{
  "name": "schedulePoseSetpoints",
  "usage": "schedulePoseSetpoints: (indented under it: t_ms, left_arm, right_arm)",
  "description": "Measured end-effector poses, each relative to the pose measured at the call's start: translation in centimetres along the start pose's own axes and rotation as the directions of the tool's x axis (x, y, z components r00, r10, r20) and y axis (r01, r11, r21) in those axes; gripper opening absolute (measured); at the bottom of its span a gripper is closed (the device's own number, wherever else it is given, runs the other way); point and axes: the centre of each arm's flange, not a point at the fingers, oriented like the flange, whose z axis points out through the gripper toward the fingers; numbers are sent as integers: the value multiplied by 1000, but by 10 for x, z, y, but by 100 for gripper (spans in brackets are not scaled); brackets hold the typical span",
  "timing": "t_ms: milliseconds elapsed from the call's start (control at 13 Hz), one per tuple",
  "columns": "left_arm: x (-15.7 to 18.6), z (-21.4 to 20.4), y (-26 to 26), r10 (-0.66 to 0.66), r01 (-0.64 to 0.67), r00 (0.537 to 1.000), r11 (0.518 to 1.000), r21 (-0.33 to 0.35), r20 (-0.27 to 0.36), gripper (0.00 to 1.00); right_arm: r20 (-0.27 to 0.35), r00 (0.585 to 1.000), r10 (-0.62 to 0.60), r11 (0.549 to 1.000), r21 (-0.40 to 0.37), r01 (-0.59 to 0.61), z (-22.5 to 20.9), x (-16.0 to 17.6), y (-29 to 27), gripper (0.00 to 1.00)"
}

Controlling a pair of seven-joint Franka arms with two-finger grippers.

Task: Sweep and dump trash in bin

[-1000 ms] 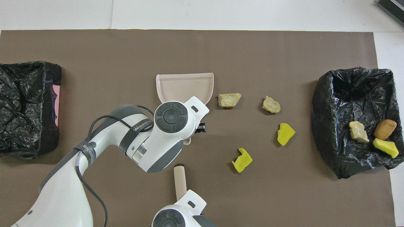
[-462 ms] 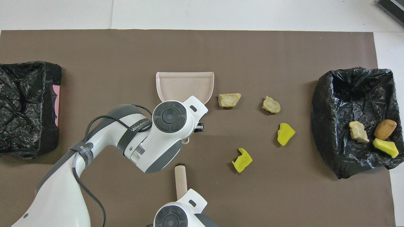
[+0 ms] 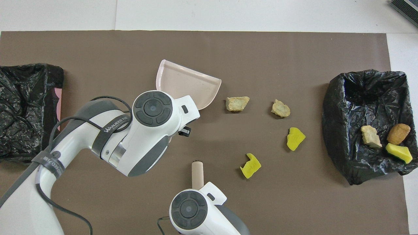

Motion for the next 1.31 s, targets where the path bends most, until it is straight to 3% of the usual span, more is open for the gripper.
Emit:
schedulePoseSetpoints:
  t_ms: [385, 615, 923, 1154, 1308]
  left_arm:
    - [-8, -12, -61, 293, -295, 954, 955, 17, 64, 31]
    - [-10, -6, -93, 510, -511, 856, 860, -14, 85, 31]
    - [-20, 2, -104, 736, -735, 668, 676, -62, 106, 31]
    - [-33, 19, -88, 804, -800, 582, 593, -90, 122, 31]
    - [-39, 30, -79, 820, -817, 560, 570, -84, 117, 31]
  right_arm:
    - [-7, 992, 123, 991, -44, -123, -48, 45, 86, 25]
    - [9, 984, 178, 978, -110, -176, -52, 78, 144, 25]
    - [-1, 991, 133, 976, -174, -132, -56, 118, 225, 25]
    - [-31, 987, 158, 968, -190, -161, -57, 144, 282, 25]
    - [-21, 984, 178, 959, -222, -178, -49, 152, 323, 25]
